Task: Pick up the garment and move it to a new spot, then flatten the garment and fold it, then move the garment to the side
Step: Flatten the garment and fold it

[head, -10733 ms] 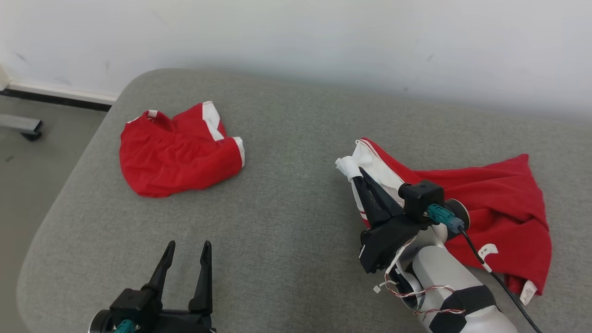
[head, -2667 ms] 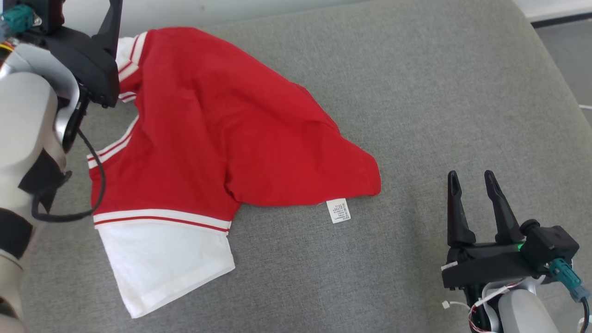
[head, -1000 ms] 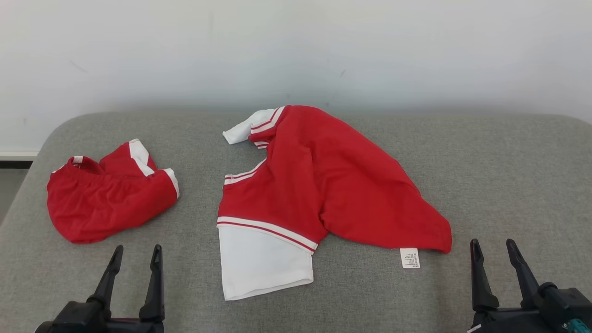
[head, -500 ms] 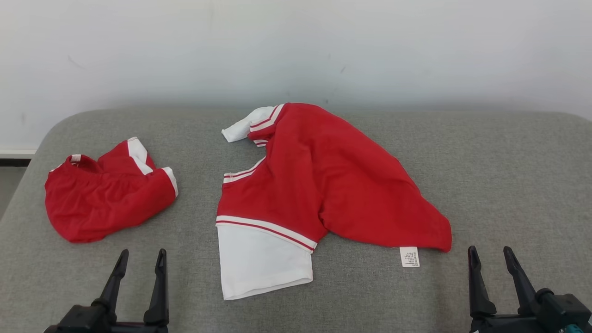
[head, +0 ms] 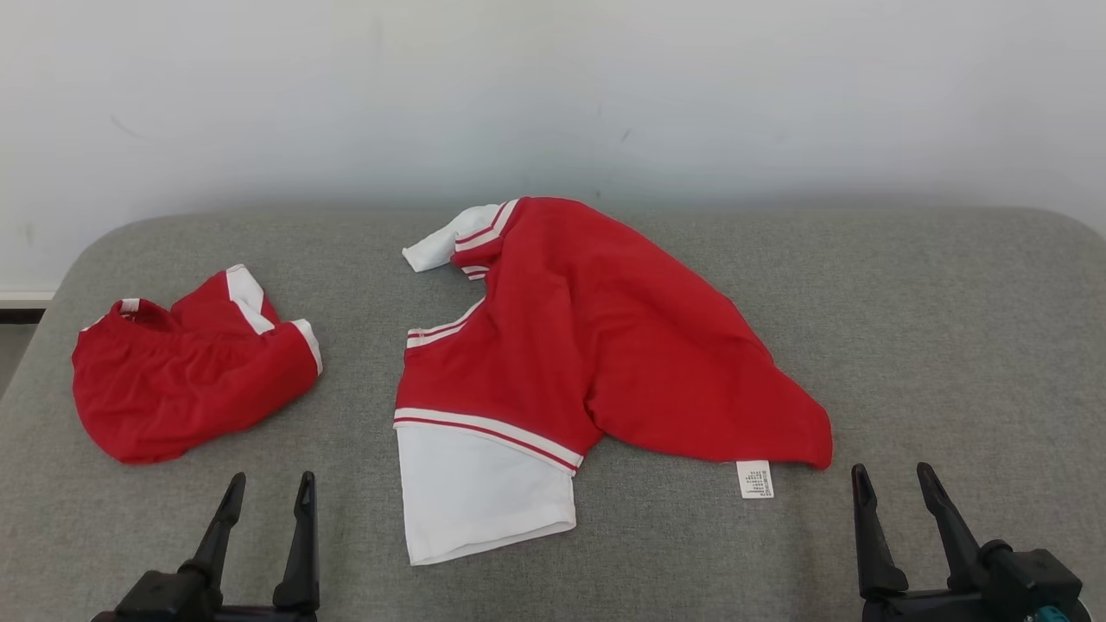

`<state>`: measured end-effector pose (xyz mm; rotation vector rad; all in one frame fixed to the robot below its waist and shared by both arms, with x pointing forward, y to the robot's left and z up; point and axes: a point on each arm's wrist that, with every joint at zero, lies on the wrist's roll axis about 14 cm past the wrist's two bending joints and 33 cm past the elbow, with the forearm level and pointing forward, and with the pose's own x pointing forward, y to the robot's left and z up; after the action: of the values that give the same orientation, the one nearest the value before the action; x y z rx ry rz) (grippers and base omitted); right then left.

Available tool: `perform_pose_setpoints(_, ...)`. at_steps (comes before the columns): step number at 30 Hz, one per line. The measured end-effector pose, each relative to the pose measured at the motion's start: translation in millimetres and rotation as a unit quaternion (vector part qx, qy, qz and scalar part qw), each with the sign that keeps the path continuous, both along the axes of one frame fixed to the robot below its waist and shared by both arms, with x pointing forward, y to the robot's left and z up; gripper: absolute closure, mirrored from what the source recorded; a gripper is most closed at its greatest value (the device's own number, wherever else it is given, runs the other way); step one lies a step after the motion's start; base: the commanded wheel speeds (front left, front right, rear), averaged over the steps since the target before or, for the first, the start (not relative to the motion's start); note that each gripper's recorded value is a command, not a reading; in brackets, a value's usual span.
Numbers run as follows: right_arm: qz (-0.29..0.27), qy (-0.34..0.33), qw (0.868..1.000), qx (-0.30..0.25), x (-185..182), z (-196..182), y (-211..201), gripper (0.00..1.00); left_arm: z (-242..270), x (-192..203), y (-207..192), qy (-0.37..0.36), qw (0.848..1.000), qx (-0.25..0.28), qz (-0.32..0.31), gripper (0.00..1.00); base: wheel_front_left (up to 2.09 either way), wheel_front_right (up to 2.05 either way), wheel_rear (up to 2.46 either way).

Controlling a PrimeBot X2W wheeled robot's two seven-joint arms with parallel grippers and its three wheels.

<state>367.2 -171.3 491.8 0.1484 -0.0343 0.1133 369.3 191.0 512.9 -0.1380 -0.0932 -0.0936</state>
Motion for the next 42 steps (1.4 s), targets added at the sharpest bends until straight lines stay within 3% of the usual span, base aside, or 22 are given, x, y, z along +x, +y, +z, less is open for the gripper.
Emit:
perform_pose_setpoints(16, 0.008, -0.006, 1.0, -0.006, 0.2, 3.6, 3.9, 0.0, -4.0, -0.9, -3.2, 0.007, 1.0, 0.004, -0.007, 0.0, 0.0, 0.0, 0.0)
perform_pose_setpoints(20, 0.009, -0.005, 1.0, -0.007, 0.9, 2.9, 3.3, 0.0, -10.2, -0.7, -6.9, 0.017, 0.999, -0.05, 0.001, 0.0, 0.0, 0.0, 0.0)
perform_pose_setpoints(25, 0.008, 0.003, 1.0, -0.009, 2.1, -1.6, 1.3, 0.0, -19.7, 2.8, -28.3, 0.034, 0.998, -0.036, -0.036, 0.0, 0.0, 0.0, 0.0)
perform_pose_setpoints(42, 0.02, 0.058, 0.997, -0.044, 44.9, -33.4, -4.1, 0.0, -105.8, 13.3, -77.3, 0.18, 0.977, -0.003, -0.111, 0.0, 0.0, 0.0, 0.0)
